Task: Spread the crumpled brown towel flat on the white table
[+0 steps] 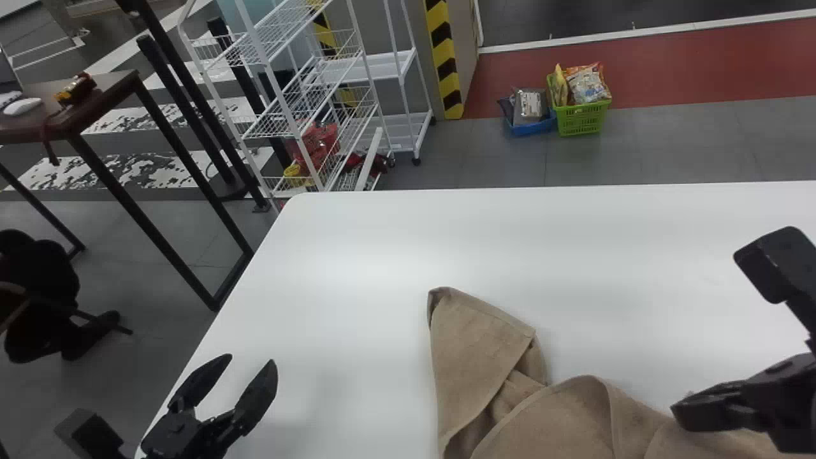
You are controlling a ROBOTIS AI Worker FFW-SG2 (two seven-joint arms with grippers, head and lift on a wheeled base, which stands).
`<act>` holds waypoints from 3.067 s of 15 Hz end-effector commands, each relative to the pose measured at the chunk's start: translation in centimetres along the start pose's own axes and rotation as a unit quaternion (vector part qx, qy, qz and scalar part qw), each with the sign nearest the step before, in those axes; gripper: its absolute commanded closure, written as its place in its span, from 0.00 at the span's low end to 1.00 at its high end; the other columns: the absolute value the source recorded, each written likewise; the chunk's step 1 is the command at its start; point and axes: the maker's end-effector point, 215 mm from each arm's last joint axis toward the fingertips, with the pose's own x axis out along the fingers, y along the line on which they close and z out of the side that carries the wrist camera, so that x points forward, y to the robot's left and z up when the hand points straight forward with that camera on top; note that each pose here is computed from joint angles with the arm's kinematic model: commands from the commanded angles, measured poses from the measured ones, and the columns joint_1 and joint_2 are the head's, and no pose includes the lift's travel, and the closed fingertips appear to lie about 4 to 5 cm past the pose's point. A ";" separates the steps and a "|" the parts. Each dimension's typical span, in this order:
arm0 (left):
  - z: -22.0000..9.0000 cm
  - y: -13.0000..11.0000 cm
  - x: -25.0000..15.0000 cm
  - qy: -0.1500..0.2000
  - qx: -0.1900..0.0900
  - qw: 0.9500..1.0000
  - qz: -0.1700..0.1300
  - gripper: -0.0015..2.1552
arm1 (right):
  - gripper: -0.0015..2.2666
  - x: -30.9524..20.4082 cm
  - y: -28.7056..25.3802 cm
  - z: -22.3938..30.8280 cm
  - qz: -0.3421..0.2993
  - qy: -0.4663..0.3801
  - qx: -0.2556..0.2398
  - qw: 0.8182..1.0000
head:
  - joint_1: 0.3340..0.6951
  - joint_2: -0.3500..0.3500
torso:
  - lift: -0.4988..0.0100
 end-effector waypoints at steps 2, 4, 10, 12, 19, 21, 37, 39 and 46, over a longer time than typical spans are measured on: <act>0.1 -0.2 0.1 -0.001 0.001 1.000 -0.002 0.06 | 0.24 0.0 0.3 -0.6 0.008 0.004 0.001 1.000 | 1.00 1.00 | 0.74; 0.1 -0.2 0.1 0.000 0.000 1.000 -0.002 0.06 | 0.24 0.3 0.7 -0.8 0.012 0.009 -0.002 1.000 | 1.00 1.00 | 0.74; 0.1 -0.2 0.0 0.000 0.002 1.000 -0.002 0.06 | 0.36 0.7 0.9 -1.4 0.013 0.018 -0.005 1.000 | 1.00 1.00 | 0.74; 0.2 -0.2 0.0 0.000 0.002 1.000 -0.003 0.06 | 0.43 0.8 1.1 -1.8 0.015 0.020 -0.004 1.000 | 1.00 1.00 | 0.74; 0.1 -0.3 0.0 0.001 0.001 1.000 -0.003 0.06 | 0.68 -2.4 -1.4 -0.1 -0.008 -0.027 0.017 0.999 | 1.00 1.00 | 0.74; 0.1 -0.2 0.0 0.000 0.002 1.000 -0.003 0.06 | 0.68 -5.1 -2.0 1.6 -0.006 -0.072 0.024 0.997 | 1.00 1.00 | 0.74; -0.9 -1.7 1.5 0.008 0.000 1.000 -0.014 0.06 | 0.68 -33.4 -17.0 -7.6 -0.157 -0.271 0.144 0.939 | 1.00 0.71 | 0.74; -0.9 -1.8 1.7 0.008 0.000 1.000 -0.015 0.06 | 0.36 -30.5 -16.4 -8.3 -0.146 -0.255 0.159 0.943 | 1.00 0.57 | 0.74; -0.6 -1.7 1.3 0.003 -0.003 1.000 -0.017 0.06 | 0.03 -17.0 -10.1 -6.3 -0.059 -0.219 0.210 0.951 | 1.00 0.75 | 0.74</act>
